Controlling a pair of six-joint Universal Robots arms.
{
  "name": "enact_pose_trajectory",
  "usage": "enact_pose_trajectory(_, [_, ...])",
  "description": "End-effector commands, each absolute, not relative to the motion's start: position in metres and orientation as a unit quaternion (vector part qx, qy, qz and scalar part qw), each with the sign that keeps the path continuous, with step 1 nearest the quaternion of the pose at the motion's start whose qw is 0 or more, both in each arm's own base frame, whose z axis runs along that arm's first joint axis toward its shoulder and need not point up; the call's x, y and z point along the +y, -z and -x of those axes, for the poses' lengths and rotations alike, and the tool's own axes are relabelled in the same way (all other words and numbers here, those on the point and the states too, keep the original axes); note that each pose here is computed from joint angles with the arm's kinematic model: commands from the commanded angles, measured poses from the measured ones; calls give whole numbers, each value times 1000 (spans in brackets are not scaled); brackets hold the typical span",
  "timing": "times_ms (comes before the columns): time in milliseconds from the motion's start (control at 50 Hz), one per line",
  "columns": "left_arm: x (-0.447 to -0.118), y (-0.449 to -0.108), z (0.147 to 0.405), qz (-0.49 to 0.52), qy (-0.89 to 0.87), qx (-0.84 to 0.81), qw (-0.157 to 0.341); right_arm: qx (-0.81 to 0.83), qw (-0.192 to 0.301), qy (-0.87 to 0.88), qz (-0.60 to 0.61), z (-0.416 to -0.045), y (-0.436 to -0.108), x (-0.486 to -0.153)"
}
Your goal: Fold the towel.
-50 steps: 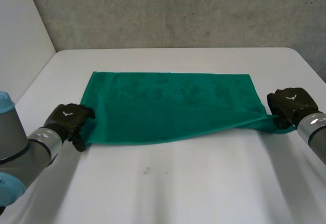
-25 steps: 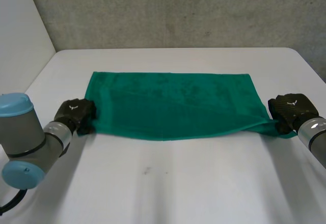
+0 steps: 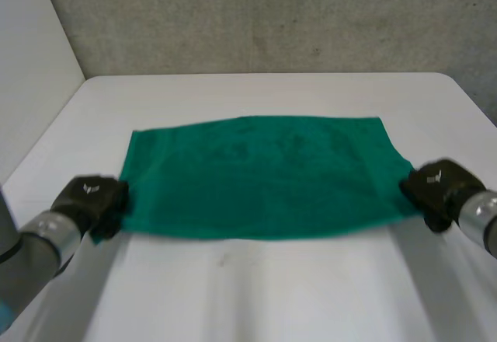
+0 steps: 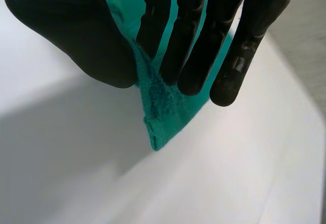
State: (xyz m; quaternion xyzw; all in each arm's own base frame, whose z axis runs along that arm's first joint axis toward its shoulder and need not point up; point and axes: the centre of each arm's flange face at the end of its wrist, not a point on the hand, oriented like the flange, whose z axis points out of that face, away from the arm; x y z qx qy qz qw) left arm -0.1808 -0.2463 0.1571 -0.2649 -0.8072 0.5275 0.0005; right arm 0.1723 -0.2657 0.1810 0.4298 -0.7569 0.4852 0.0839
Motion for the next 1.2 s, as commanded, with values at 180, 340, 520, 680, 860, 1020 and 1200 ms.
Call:
enact_pose_trajectory(180, [-213, -187, 172, 322, -513, -795, -36, -722, 143, -414, -535, -166, -185, -245])
enact_pose_trajectory(340, [-275, -178, 191, 322, -566, -758, -41, -733, 126, -481, -463, -178, -184, -295])
enact_pose_trajectory(520, [-347, -157, 207, 275, -599, -751, -38, -714, 140, -540, -423, -205, -177, -355])
enact_pose_trajectory(680, [-391, -142, 221, 258, -624, -735, -60, -704, 147, -567, -403, -222, -156, -397])
enact_pose_trajectory(860, [-416, -128, 232, 252, -656, -708, -67, -699, 138, -587, -385, -241, -131, -426])
enact_pose_trajectory(1020, [-409, -133, 250, 256, -684, -680, -59, -683, 145, -637, -328, -243, -143, -445])
enact_pose_trajectory(1200, [-387, -155, 256, 264, -691, -671, -48, -695, 123, -653, -276, -230, -187, -429])
